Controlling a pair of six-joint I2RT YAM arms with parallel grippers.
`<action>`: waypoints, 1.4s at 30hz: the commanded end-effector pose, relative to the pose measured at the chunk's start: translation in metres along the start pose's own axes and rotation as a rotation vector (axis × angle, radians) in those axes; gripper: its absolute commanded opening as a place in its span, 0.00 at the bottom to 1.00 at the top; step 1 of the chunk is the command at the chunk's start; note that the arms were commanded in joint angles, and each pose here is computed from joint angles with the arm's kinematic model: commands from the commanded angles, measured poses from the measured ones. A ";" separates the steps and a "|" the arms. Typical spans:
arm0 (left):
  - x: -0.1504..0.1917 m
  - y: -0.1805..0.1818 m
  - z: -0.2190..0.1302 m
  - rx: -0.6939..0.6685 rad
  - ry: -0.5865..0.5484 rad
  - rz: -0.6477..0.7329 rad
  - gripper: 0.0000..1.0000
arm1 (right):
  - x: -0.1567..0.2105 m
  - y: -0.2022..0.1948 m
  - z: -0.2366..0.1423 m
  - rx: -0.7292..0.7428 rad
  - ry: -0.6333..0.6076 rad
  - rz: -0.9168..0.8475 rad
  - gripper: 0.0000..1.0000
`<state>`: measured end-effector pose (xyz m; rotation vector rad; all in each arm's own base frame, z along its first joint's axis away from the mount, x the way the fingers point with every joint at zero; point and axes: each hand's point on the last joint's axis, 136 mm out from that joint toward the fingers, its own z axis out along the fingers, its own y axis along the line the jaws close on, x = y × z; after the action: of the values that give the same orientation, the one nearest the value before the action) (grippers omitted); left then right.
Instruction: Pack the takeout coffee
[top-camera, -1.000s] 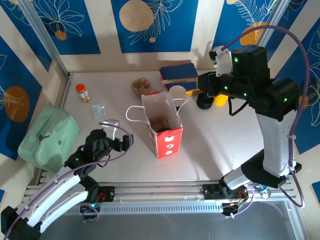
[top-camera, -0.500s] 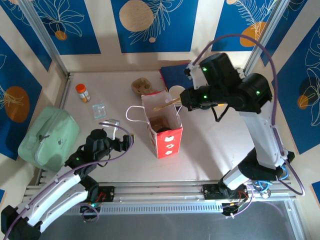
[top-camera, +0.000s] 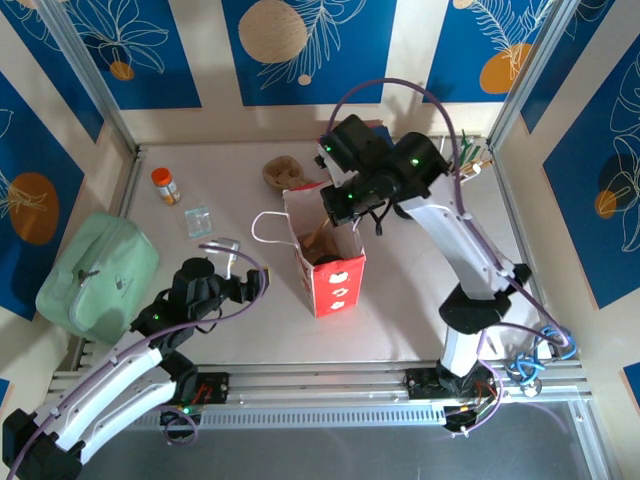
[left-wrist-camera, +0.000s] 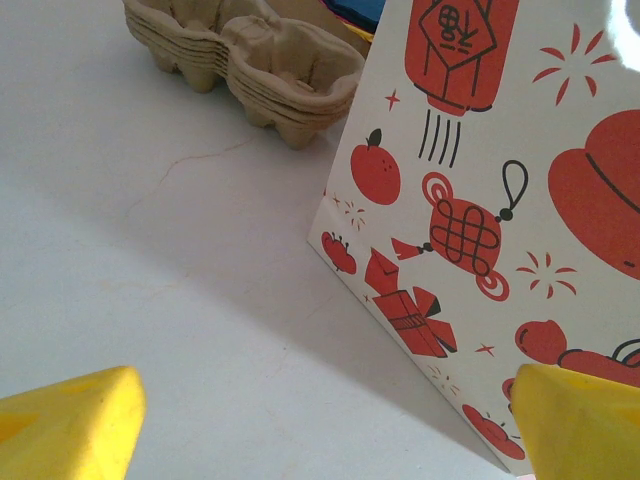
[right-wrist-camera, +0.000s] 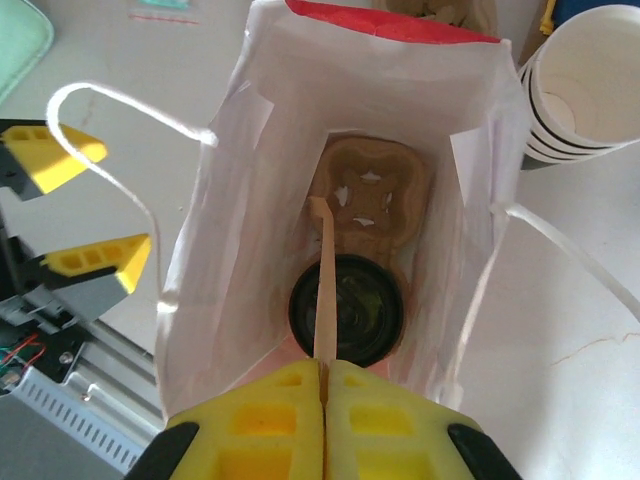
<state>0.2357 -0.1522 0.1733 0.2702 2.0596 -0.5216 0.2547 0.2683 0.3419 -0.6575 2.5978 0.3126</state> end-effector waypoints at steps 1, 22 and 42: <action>-0.007 -0.001 -0.002 0.013 -0.030 -0.018 0.94 | -0.002 0.002 0.005 0.020 0.013 0.004 0.07; -0.003 0.001 0.000 0.009 -0.024 -0.019 0.94 | -0.014 0.020 0.056 -0.006 0.081 0.004 0.24; -0.004 0.000 -0.002 0.009 -0.026 -0.016 0.94 | -0.051 -0.030 -0.014 0.081 -0.188 0.029 0.49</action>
<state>0.2366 -0.1526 0.1750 0.2675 2.0481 -0.5256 0.2957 0.2871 0.3432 -0.6151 2.5256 0.2840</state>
